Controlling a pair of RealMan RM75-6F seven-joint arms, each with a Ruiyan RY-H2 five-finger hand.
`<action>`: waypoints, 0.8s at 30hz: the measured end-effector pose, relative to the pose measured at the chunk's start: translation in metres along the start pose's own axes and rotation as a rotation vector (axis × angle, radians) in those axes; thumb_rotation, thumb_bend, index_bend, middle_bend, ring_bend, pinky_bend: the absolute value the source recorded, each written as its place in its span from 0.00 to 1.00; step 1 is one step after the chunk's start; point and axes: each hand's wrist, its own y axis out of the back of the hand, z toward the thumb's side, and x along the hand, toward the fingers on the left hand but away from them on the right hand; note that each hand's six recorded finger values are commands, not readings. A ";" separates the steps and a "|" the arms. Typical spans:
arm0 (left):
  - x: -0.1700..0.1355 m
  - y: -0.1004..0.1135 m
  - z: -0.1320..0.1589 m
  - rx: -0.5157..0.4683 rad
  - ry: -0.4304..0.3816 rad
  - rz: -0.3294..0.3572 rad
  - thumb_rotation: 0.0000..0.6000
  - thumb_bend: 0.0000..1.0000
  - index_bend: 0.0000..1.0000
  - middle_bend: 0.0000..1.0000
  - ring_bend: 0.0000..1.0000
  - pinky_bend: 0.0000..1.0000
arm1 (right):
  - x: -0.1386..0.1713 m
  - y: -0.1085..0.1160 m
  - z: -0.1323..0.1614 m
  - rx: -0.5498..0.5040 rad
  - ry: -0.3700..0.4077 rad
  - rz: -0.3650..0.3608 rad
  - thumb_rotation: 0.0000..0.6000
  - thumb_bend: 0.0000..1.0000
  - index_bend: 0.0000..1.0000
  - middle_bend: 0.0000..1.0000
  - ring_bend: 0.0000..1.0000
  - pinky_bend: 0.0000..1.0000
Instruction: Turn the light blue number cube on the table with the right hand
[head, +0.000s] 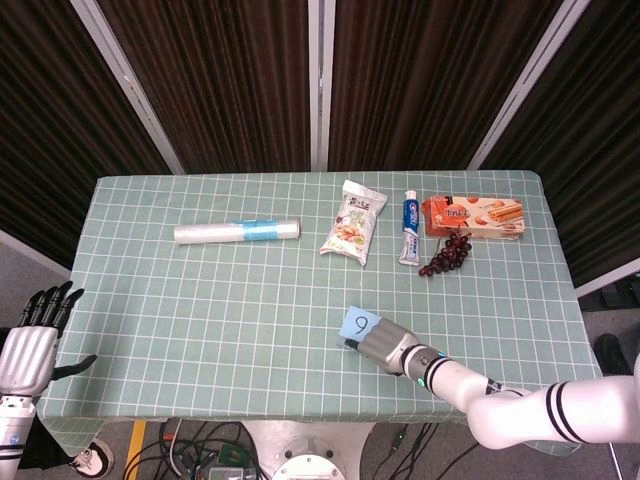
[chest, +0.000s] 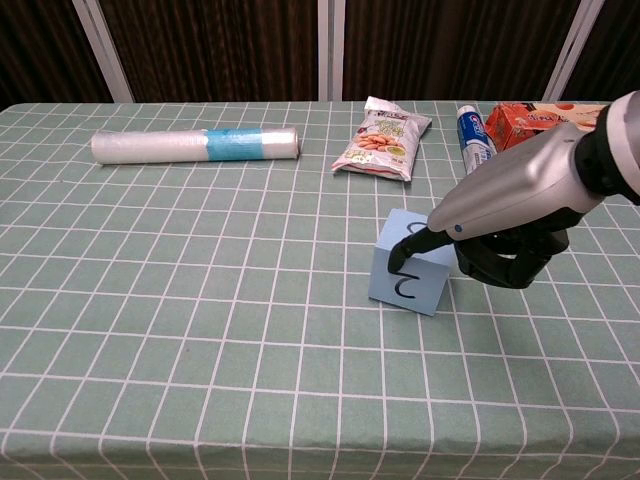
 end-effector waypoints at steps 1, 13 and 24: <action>0.000 0.000 -0.001 0.000 0.001 0.001 1.00 0.00 0.08 0.00 0.00 0.00 | -0.002 0.002 0.001 0.003 -0.005 0.007 1.00 1.00 0.00 0.93 0.83 0.73; -0.001 0.002 -0.004 -0.009 0.005 0.005 1.00 0.00 0.08 0.00 0.00 0.00 | -0.020 0.022 -0.010 -0.024 -0.078 0.020 1.00 1.00 0.00 0.93 0.83 0.73; -0.001 0.000 -0.005 -0.009 0.006 -0.001 1.00 0.00 0.08 0.00 0.00 0.00 | -0.022 0.037 -0.037 -0.079 -0.135 0.024 1.00 1.00 0.00 0.93 0.83 0.73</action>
